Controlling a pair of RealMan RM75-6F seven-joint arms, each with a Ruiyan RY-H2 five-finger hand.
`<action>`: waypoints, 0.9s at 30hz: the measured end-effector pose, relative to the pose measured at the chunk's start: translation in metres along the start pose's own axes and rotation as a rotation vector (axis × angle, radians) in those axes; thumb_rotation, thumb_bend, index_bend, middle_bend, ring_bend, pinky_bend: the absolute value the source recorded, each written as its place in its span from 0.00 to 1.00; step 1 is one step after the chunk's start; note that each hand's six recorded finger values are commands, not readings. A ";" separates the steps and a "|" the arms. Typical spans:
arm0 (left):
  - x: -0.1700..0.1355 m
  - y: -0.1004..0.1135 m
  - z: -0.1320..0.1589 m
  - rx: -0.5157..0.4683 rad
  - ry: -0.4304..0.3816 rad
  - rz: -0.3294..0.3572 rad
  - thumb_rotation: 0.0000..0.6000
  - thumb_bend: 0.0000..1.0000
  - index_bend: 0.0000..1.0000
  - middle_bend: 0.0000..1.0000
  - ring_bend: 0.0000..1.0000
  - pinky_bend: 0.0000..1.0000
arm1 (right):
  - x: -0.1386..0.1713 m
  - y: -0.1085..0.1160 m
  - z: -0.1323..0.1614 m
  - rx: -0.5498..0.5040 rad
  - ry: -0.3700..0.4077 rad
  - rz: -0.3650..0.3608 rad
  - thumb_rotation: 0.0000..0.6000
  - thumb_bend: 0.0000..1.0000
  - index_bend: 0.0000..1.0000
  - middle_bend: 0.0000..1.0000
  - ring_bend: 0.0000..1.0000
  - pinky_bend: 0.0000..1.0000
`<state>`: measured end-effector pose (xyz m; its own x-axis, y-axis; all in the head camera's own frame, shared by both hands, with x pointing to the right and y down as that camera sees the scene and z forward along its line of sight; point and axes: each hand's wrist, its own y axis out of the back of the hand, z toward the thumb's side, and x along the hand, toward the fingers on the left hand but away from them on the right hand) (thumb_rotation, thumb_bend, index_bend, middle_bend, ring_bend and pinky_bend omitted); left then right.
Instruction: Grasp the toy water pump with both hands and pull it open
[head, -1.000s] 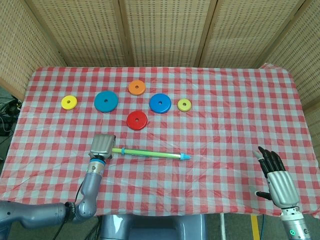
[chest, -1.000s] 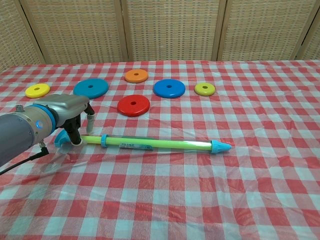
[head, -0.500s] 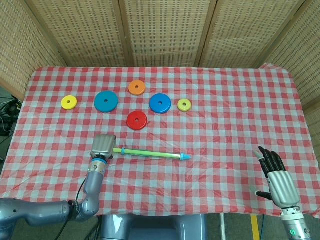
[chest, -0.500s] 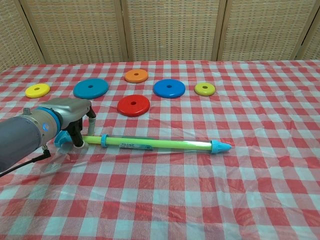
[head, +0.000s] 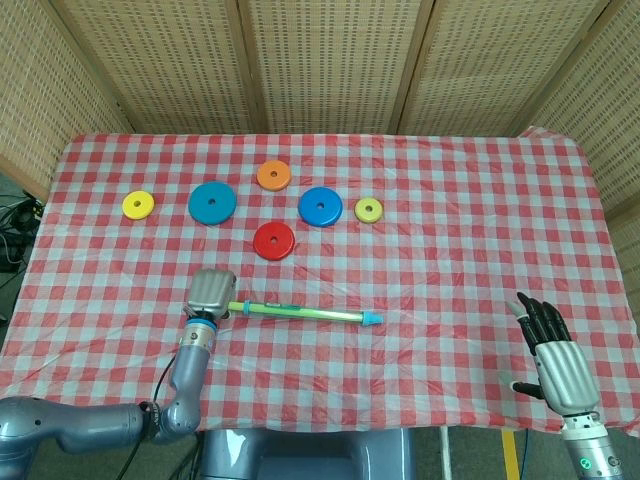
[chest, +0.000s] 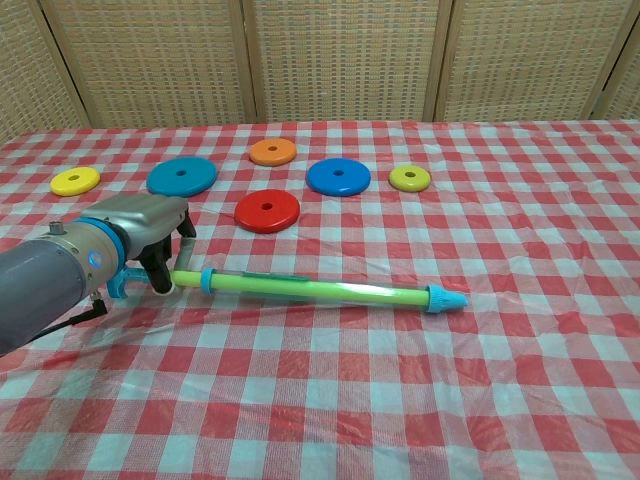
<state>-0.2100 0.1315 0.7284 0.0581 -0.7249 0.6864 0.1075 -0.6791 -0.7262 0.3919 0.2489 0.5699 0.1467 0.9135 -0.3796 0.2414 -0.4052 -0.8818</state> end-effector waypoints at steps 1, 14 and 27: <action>-0.001 0.005 0.000 -0.004 -0.006 0.017 1.00 0.58 0.81 0.99 0.85 0.74 | 0.000 0.000 0.000 0.001 0.001 0.000 1.00 0.15 0.08 0.00 0.00 0.00; -0.019 0.051 -0.020 -0.080 -0.040 0.130 1.00 0.58 0.82 0.99 0.85 0.74 | 0.001 -0.007 0.013 0.015 0.034 0.011 1.00 0.15 0.09 0.00 0.00 0.00; -0.014 0.071 -0.027 -0.070 -0.011 0.121 1.00 0.58 0.82 0.99 0.85 0.74 | -0.030 -0.016 0.071 0.051 0.149 0.038 1.00 0.15 0.11 0.00 0.00 0.00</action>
<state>-0.2298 0.0902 0.6657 0.0778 -0.8009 0.5937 0.0291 -0.5935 -0.8043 0.3153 0.2301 0.5752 0.2968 0.8801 -0.3705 0.1845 -0.4335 -0.8820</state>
